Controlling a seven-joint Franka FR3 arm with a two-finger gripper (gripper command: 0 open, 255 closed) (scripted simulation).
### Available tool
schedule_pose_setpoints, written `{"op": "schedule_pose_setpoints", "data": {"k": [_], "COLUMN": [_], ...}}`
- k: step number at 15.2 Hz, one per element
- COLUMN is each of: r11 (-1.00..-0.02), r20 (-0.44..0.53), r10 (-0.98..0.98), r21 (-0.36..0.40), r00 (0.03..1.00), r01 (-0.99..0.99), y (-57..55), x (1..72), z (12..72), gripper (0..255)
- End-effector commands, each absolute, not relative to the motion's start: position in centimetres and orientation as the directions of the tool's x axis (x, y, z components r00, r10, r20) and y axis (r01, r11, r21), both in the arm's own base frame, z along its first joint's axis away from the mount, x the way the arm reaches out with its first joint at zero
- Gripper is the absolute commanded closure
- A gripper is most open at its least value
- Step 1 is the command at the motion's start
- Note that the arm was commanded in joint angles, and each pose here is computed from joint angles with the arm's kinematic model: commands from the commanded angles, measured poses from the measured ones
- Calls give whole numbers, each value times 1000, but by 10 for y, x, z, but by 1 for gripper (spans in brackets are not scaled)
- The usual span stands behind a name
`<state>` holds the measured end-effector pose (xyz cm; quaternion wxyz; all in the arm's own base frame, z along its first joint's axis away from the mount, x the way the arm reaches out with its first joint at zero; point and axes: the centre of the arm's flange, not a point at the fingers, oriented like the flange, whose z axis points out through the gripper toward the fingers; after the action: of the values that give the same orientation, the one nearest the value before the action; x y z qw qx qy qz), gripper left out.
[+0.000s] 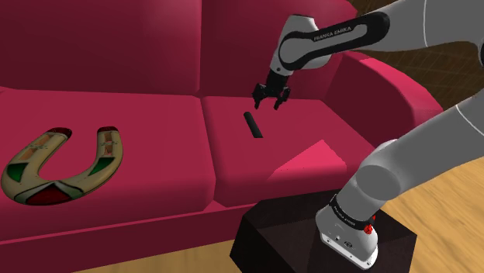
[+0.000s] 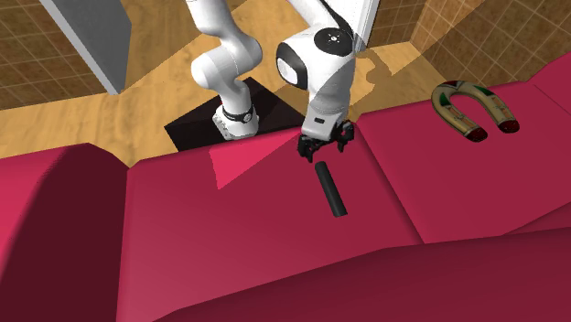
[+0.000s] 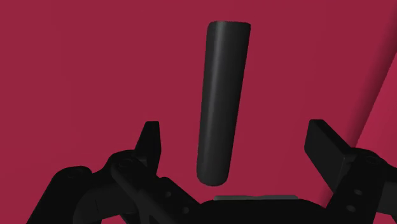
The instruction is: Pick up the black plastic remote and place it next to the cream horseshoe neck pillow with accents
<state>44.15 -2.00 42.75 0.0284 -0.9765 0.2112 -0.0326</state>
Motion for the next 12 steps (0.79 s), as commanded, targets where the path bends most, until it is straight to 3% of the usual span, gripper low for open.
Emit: {"op": "schedule_pose_setpoints", "data": {"k": [1,5,12], "r11": [-887,-838,-838], "r20": [35,1,1], "r10": [-459,-541,-541], "r21": [-74,-82,-82], "r00": [888,841,841], "r01": [-456,-539,-539], "y": [-23,-28,-26], "x": [454,477,479], "z": [403,354,317], "gripper": [0,0,0]}}
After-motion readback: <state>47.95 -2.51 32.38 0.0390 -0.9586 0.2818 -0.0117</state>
